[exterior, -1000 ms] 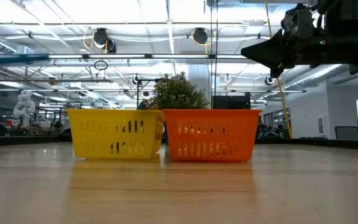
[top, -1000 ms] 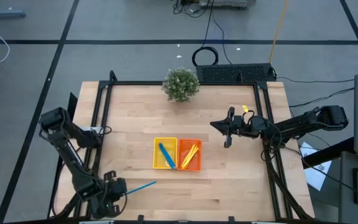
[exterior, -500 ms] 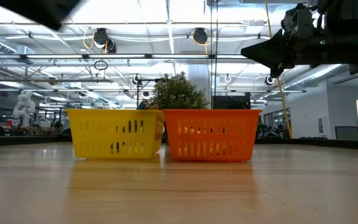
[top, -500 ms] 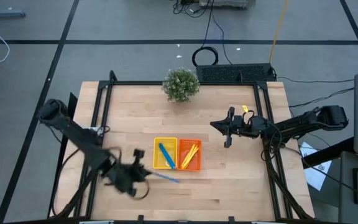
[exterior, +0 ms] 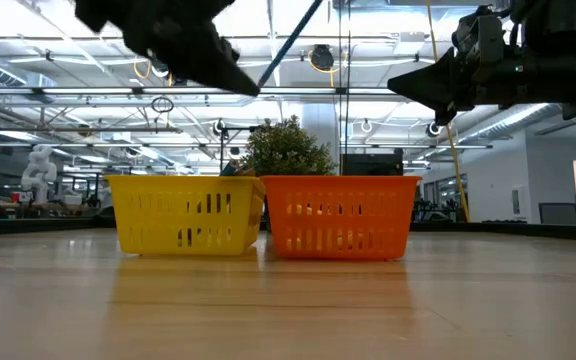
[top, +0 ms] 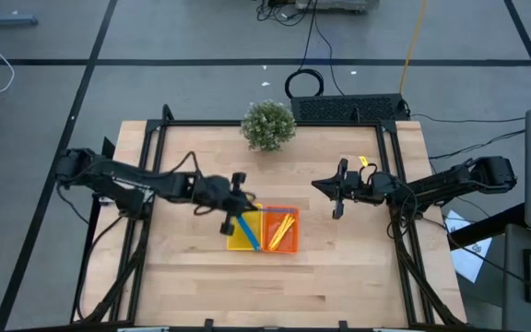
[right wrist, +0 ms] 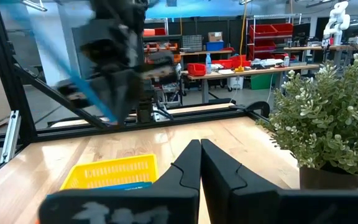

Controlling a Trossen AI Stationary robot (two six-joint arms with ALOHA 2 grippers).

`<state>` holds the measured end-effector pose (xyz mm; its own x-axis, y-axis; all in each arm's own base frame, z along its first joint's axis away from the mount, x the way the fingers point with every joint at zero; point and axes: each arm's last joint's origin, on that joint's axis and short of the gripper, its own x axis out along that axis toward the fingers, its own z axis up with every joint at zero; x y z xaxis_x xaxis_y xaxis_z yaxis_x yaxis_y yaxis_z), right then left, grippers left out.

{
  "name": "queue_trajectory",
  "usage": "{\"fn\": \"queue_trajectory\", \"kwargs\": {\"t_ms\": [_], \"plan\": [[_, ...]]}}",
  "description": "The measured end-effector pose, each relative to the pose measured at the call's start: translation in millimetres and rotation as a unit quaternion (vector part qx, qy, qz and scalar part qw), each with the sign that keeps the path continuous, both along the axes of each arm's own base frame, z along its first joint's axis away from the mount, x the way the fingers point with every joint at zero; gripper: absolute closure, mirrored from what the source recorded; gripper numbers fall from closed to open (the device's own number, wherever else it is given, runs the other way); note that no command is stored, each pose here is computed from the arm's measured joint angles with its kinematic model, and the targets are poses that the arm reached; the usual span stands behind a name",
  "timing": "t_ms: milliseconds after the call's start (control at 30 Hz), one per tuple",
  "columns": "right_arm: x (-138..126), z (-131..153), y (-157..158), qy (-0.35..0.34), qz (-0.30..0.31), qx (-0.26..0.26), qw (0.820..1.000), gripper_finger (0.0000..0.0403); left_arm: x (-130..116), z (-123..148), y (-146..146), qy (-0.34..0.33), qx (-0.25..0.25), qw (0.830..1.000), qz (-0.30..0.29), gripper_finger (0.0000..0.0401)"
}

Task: Sort pens & pencils
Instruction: Put the blue pencil into the yellow bin

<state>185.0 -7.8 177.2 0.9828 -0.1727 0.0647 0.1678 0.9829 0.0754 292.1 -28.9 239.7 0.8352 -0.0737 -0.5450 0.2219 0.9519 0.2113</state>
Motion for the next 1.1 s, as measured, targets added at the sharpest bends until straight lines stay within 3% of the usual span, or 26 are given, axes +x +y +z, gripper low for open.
{"fn": "queue_trajectory", "kwargs": {"t_ms": [233, 500, 667, 1100], "plan": [[0, -1, 0, 0.003, 0.000, -0.001, 1.000, 0.0403, -31, -25, 34, -0.106, -0.047, 0.993, 0.019, 0.0401], [0, -1, 0, 0.004, 0.000, -0.001, 1.000, 0.0403, -80, -30, 37, -0.261, -0.071, 0.962, 0.019, 0.0401], [0, -1, 0, 0.006, 0.000, -0.001, 1.000, 0.0403, -91, -31, 37, -0.273, -0.087, 0.958, 0.027, 0.0401], [0, -1, 0, 0.008, 0.000, -0.003, 1.000, 0.0403, -92, -30, 37, -0.278, -0.085, 0.956, 0.039, 0.0401]]}}
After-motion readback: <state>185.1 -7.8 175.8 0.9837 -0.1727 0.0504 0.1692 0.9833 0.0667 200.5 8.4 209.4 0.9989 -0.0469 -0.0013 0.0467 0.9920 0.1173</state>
